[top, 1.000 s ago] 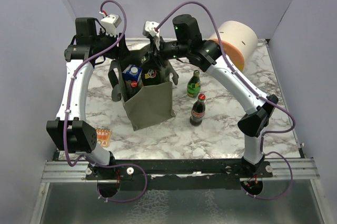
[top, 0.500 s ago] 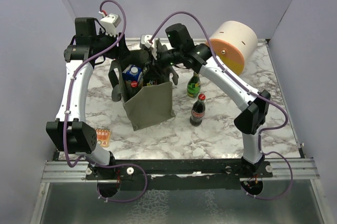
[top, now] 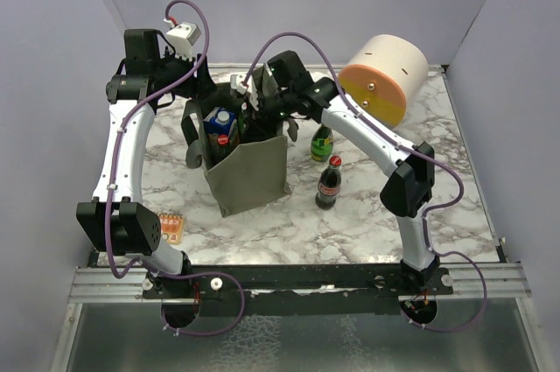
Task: Place the beverage into the canvas bag
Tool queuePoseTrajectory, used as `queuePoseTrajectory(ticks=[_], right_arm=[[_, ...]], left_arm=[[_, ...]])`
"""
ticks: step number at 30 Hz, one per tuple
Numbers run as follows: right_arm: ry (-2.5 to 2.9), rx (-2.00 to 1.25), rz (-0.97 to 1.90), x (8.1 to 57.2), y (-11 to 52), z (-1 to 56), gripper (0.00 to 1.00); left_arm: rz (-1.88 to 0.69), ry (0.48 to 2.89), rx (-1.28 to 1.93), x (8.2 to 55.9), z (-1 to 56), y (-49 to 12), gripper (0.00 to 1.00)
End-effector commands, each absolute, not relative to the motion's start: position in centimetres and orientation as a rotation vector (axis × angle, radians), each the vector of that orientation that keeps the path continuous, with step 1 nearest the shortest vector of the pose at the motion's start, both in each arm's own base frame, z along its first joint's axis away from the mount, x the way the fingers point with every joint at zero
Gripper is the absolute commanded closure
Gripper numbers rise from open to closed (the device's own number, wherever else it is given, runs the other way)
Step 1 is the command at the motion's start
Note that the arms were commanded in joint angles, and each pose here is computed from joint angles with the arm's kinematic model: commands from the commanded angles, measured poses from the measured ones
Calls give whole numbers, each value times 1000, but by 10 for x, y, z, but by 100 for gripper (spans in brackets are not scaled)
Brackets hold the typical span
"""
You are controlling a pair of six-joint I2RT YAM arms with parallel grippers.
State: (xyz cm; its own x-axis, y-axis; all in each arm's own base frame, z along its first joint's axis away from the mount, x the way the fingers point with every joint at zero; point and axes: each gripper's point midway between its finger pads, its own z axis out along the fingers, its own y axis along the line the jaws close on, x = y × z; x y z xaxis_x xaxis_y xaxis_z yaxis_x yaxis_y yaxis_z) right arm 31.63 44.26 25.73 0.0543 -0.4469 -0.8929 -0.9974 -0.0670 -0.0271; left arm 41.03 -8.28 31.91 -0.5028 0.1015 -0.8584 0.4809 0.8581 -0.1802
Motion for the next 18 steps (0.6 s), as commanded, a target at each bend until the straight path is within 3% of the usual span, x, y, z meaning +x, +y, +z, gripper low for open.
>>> queuePoseTrajectory(ticks=[1,18], right_arm=[[1350,-1623,972,320,451,278,99],[1435,-1691,905,333,450,237,97]], left_arm=[[-518,2016,443,402,339,-89,41],[-521,2022,444,403,335,-90,41]])
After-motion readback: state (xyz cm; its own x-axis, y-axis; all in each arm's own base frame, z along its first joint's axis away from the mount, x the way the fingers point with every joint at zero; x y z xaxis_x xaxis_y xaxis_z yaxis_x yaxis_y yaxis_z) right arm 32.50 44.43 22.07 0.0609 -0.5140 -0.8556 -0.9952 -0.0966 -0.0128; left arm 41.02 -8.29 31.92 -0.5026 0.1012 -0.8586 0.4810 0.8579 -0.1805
